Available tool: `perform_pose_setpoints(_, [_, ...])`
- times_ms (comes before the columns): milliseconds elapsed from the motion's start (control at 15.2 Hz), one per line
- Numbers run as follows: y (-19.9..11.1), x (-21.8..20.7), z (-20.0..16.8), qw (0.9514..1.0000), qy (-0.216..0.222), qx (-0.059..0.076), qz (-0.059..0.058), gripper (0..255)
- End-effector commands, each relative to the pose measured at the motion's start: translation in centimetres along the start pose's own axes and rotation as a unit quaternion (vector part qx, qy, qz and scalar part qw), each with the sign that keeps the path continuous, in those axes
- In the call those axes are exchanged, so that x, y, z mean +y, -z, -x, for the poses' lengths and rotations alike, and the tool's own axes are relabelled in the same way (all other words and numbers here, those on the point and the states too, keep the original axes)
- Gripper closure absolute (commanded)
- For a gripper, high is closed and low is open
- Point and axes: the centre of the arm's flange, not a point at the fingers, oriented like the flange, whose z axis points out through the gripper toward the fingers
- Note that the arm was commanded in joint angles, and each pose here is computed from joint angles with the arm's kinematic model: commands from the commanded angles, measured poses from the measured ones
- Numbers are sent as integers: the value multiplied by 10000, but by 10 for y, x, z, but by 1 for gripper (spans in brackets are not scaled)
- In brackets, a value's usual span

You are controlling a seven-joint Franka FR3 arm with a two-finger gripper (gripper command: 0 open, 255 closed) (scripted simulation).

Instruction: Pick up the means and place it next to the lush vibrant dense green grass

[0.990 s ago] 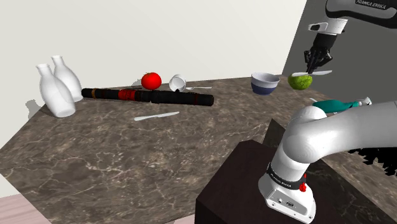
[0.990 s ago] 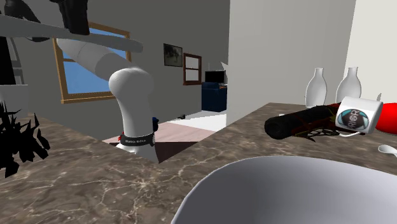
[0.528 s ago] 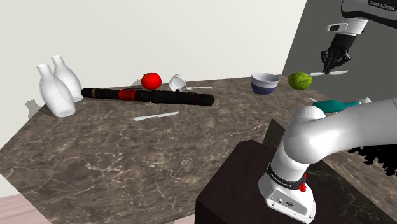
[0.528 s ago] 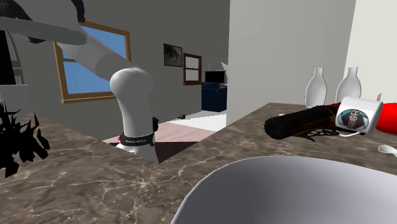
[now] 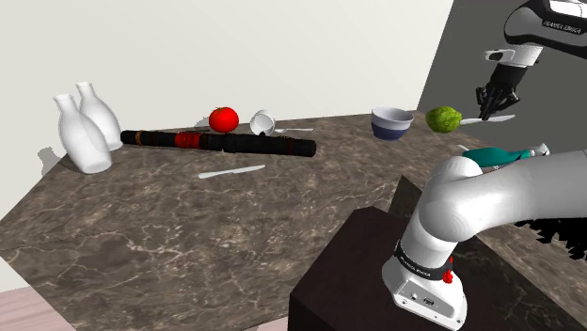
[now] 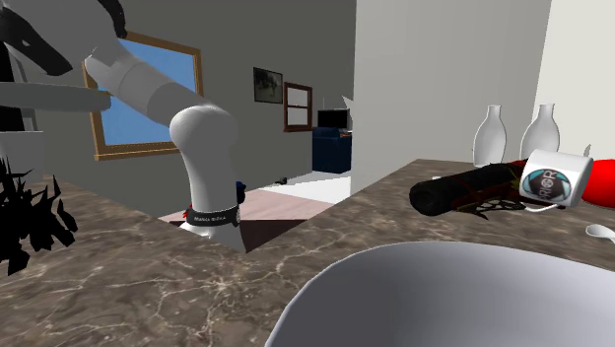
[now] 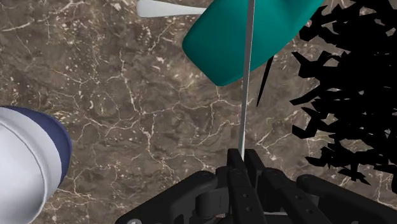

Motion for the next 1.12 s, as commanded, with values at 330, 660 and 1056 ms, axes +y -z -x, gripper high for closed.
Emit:
perform_pose_setpoints(330, [-36,0,2,10000,1,-1,1,255])
perform_pose_setpoints(660, [-63,0,3,10000,1,-1,1,255])
perform_pose_setpoints(1056, [-94,0,5,10000,1,-1,1,255])
